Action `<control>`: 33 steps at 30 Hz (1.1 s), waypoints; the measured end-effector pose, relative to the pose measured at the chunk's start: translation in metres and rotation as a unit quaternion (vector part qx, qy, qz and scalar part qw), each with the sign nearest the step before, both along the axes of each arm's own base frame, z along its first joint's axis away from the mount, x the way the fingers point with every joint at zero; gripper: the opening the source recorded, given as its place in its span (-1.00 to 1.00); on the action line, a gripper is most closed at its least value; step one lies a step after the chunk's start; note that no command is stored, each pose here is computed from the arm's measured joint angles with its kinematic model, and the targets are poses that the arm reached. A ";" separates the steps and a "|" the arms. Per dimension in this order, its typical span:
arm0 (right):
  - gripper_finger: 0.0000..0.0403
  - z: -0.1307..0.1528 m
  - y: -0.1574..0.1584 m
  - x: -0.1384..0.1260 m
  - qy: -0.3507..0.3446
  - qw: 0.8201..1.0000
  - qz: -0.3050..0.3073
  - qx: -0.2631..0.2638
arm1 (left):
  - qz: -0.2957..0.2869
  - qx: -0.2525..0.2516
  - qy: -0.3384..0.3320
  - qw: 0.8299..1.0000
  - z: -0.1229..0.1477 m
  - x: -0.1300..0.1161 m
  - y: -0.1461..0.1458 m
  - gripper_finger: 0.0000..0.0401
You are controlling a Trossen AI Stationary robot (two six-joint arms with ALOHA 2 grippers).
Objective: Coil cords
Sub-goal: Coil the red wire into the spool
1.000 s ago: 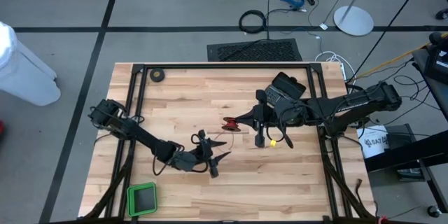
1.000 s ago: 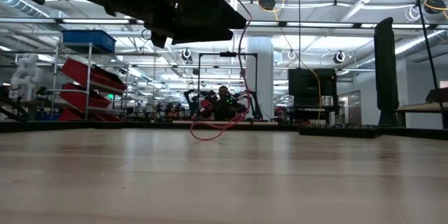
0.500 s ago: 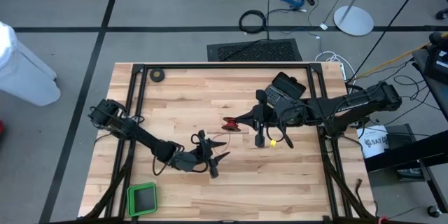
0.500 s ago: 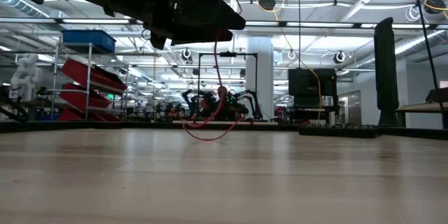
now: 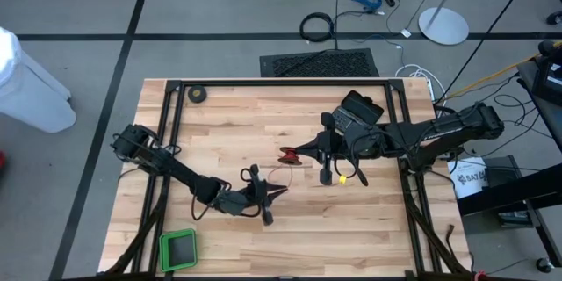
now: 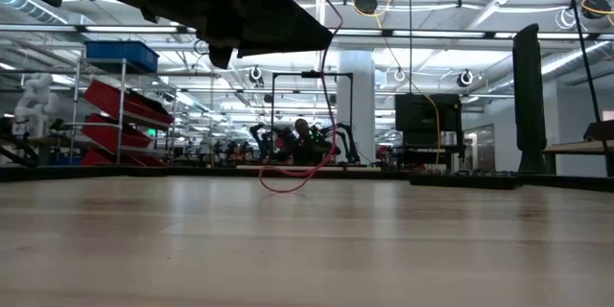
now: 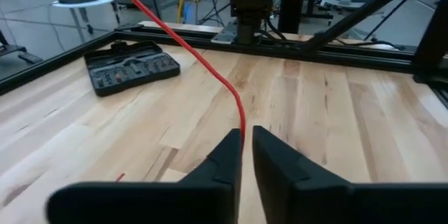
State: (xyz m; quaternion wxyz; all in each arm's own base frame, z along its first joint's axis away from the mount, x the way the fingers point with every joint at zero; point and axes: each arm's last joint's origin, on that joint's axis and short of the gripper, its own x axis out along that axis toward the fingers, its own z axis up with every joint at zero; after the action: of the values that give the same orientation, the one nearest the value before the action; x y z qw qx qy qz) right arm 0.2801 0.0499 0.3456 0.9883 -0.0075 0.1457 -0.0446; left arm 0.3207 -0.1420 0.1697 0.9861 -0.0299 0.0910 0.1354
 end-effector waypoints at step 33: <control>-1.00 0.001 0.000 0.000 -0.003 1.000 0.000 0.001 | 0.000 -0.022 -0.002 1.000 -0.001 0.002 0.003 -0.63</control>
State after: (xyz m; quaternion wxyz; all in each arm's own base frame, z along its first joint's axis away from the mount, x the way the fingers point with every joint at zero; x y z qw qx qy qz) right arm 0.2803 0.0499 0.3462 0.9888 -0.0067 0.1426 -0.0446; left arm 0.3223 -0.1388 0.1691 0.9855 -0.0515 0.0923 0.1330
